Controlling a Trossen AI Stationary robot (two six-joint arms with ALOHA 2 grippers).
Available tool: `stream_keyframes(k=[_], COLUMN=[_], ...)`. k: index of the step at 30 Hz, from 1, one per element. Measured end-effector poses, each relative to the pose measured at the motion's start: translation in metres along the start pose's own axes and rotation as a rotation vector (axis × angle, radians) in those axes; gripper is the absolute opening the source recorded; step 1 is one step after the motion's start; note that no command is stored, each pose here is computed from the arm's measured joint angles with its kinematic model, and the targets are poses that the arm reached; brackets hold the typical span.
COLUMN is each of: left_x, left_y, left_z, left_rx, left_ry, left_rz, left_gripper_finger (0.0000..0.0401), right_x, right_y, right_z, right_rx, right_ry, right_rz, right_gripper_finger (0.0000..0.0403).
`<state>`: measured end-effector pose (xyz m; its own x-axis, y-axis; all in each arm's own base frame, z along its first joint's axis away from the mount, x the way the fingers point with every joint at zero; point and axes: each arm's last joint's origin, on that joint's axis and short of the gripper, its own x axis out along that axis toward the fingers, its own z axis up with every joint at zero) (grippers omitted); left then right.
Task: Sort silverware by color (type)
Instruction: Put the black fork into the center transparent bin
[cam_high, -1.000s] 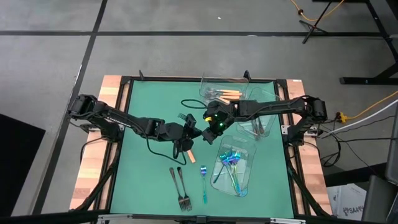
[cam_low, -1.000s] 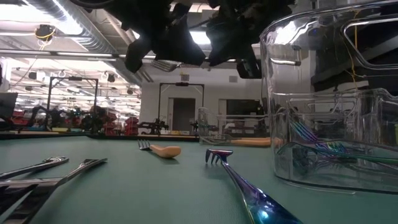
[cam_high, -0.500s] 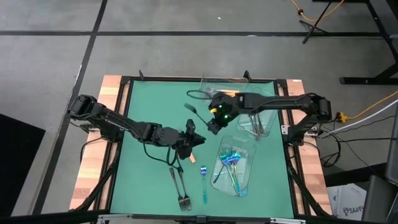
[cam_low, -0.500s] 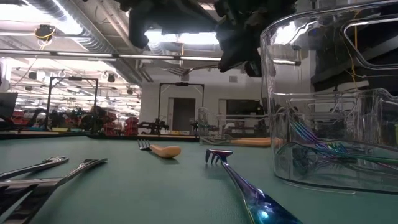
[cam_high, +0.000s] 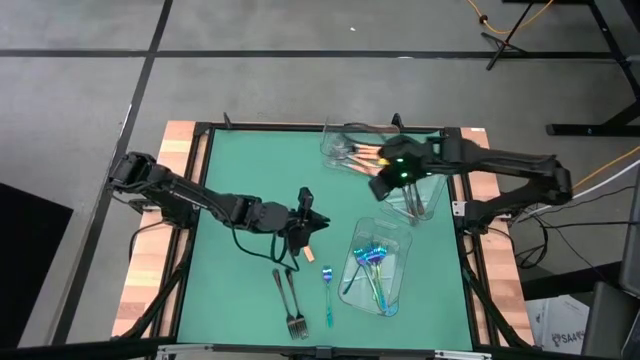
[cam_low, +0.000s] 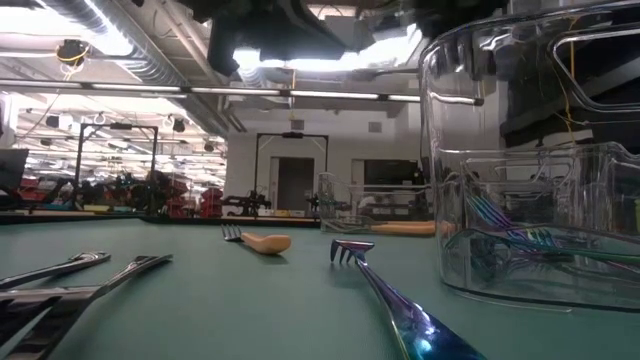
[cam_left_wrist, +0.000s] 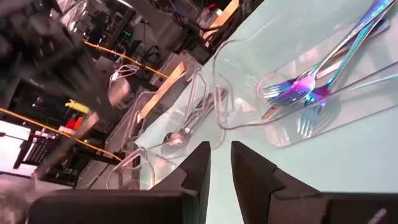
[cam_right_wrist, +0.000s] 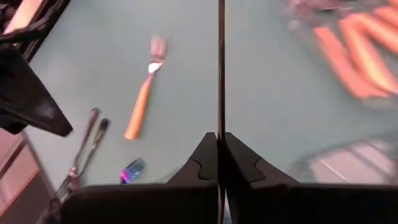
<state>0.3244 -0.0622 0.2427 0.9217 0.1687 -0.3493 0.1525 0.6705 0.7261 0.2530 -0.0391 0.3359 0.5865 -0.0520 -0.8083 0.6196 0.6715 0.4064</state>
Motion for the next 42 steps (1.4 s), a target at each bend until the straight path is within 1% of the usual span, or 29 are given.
stream_keyframes(k=[5, 10, 14, 19, 24, 28, 30, 37, 42], left_x=[0.002, 0.003, 0.004, 0.004, 0.004, 0.004, 0.004, 0.004, 0.004], left_y=[0.003, 0.006, 0.008, 0.007, 0.007, 0.007, 0.008, 0.009, 0.009], left_z=[-0.003, -0.006, -0.008, -0.008, -0.008, -0.008, -0.008, -0.009, -0.009], left_rx=[-0.008, -0.013, -0.016, -0.016, -0.017, -0.017, -0.017, -0.019, -0.019], left_ry=[0.014, 0.024, 0.029, 0.029, 0.029, 0.029, 0.03, 0.033, 0.034], left_rz=[0.006, 0.014, 0.018, 0.017, 0.017, 0.017, 0.018, 0.021, 0.02], left_gripper_finger=[0.0057, 0.0057, 0.0057, 0.0057, 0.0057, 0.0057, 0.0057, 0.0057, 0.0057], right_x=[-0.038, -0.067, -0.081, -0.089, -0.075, -0.047, -0.032, 0.018, 0.037], right_y=[-0.017, -0.032, -0.042, -0.051, -0.062, -0.079, -0.086, -0.1, -0.108], right_z=[-0.015, -0.029, -0.039, -0.049, -0.06, -0.078, -0.086, -0.104, -0.114], right_rx=[0.072, 0.14, 0.193, 0.242, 0.273, 0.31, 0.328, 0.362, 0.396], right_ry=[-0.088, -0.161, -0.184, -0.174, -0.14, -0.073, -0.064, -0.033, -0.006], right_rz=[-0.141, -0.227, -0.298, -0.38, -0.446, -0.525, -0.537, -0.413, -0.39], right_gripper_finger=[0.0, 0.0, 0.0, 0.0, 0.0, 0.0, 0.0, 0.0, 0.0])
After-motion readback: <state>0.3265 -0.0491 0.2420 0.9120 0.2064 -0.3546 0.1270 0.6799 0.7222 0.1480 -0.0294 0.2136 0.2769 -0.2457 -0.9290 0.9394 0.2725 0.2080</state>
